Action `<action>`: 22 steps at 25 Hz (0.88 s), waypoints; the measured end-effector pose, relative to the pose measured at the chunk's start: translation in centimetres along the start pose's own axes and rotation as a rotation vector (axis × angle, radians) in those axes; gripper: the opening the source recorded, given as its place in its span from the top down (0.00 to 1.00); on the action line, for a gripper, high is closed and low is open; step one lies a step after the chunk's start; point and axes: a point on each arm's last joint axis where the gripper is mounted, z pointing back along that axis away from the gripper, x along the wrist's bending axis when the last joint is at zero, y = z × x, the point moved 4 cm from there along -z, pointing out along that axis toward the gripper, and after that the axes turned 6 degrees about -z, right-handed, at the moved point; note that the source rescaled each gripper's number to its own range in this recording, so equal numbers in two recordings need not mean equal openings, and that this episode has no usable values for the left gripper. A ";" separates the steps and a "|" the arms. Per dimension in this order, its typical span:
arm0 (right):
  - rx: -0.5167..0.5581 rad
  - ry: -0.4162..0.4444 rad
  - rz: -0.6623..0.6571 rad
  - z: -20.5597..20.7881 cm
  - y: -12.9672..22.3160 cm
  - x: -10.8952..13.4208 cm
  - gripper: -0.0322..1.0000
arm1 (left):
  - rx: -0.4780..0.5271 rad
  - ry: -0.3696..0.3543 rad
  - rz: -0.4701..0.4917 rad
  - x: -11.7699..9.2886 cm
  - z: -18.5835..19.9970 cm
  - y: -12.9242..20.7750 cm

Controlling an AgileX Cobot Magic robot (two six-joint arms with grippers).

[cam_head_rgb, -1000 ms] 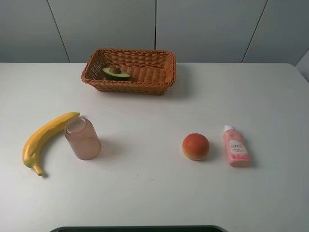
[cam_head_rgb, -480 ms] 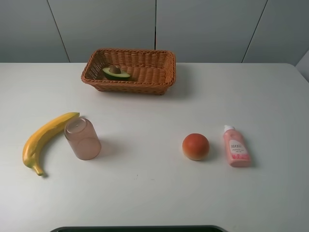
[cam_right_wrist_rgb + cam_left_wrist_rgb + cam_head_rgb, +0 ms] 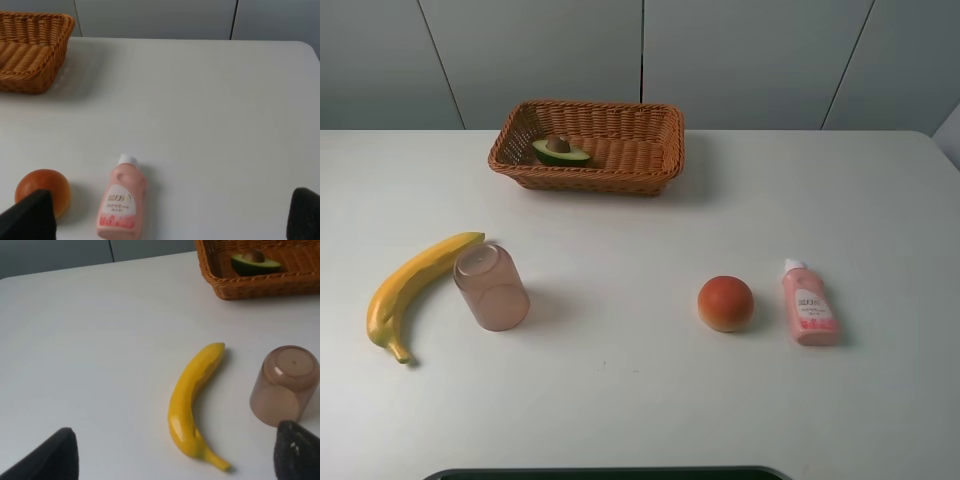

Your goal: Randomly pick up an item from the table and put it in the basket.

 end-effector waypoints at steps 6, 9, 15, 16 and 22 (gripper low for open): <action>0.000 0.000 -0.002 0.0 0.0 0.0 0.00 | 0.000 0.000 0.006 0.0 0.0 0.0; 0.000 0.000 -0.002 0.0 0.0 0.0 0.00 | 0.000 0.000 0.006 0.0 0.0 0.0; 0.000 0.000 -0.002 0.0 0.0 0.0 0.00 | 0.000 0.000 0.000 0.0 0.0 0.0; 0.000 0.000 -0.002 0.0 0.0 0.0 0.00 | 0.000 0.000 0.000 0.0 0.0 0.0; 0.000 0.000 -0.002 0.0 0.0 0.0 0.00 | 0.000 0.000 0.000 0.0 0.0 0.0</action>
